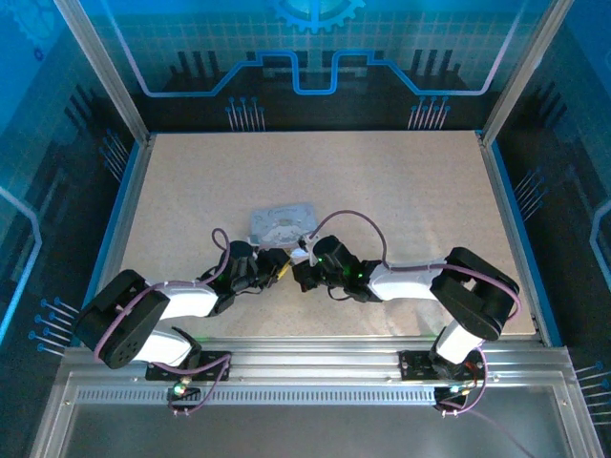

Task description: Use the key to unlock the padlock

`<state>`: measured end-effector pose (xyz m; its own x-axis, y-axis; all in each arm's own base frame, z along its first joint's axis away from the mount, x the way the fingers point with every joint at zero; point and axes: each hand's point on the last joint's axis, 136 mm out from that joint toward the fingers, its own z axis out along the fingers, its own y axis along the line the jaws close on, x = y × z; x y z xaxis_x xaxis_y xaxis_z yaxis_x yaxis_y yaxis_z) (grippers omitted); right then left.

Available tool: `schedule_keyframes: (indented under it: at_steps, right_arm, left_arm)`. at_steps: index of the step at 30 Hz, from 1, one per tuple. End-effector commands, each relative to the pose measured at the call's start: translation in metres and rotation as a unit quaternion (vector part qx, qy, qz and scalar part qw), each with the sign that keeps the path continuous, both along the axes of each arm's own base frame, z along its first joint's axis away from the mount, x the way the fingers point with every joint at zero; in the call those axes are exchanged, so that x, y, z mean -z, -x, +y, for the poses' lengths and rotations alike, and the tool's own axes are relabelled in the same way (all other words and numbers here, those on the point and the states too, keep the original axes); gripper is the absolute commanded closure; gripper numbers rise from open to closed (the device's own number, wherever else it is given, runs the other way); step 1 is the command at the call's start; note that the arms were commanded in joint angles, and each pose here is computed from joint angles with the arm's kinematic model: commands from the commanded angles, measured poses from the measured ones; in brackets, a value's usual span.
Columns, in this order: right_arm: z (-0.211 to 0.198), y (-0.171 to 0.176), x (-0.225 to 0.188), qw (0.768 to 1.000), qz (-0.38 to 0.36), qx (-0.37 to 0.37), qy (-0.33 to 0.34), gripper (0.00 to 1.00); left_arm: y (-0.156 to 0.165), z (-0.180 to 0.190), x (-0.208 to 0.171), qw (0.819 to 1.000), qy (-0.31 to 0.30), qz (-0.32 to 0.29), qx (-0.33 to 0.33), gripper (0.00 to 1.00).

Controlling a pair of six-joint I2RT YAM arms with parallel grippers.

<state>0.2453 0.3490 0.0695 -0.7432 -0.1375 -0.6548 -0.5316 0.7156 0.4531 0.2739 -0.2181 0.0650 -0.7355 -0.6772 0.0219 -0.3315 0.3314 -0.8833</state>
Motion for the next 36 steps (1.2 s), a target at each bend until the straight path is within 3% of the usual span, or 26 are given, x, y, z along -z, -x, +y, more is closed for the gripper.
schedule_keyframes:
  at_steps: [1, 11, 17, 24, 36]
  right_arm:
    - [0.0, -0.01, -0.003, 1.0, 0.019, 0.023, -0.009, 1.0]
    - [-0.005, -0.01, 0.001, 0.999, 0.033, 0.027, -0.012, 1.0]
    - [-0.005, -0.009, -0.002, 0.999, 0.036, 0.027, -0.023, 1.0]
    - [-0.007, -0.01, -0.004, 0.992, 0.074, 0.044, -0.088, 1.0]
    - [-0.008, -0.008, 0.0, 0.982, 0.122, 0.054, -0.132, 1.0]
  left_arm:
    - [0.012, -0.004, 0.006, 1.0, -0.006, 0.019, 0.023, 0.64]
    - [0.015, 0.004, -0.001, 1.0, -0.023, 0.009, 0.02, 0.42]
    - [0.016, 0.023, -0.022, 0.997, -0.077, -0.012, 0.027, 0.32]
    - [0.022, 0.06, -0.042, 0.991, -0.128, -0.016, 0.023, 0.19]
    - [-0.025, 0.103, -0.061, 0.98, -0.194, -0.023, 0.039, 0.08]
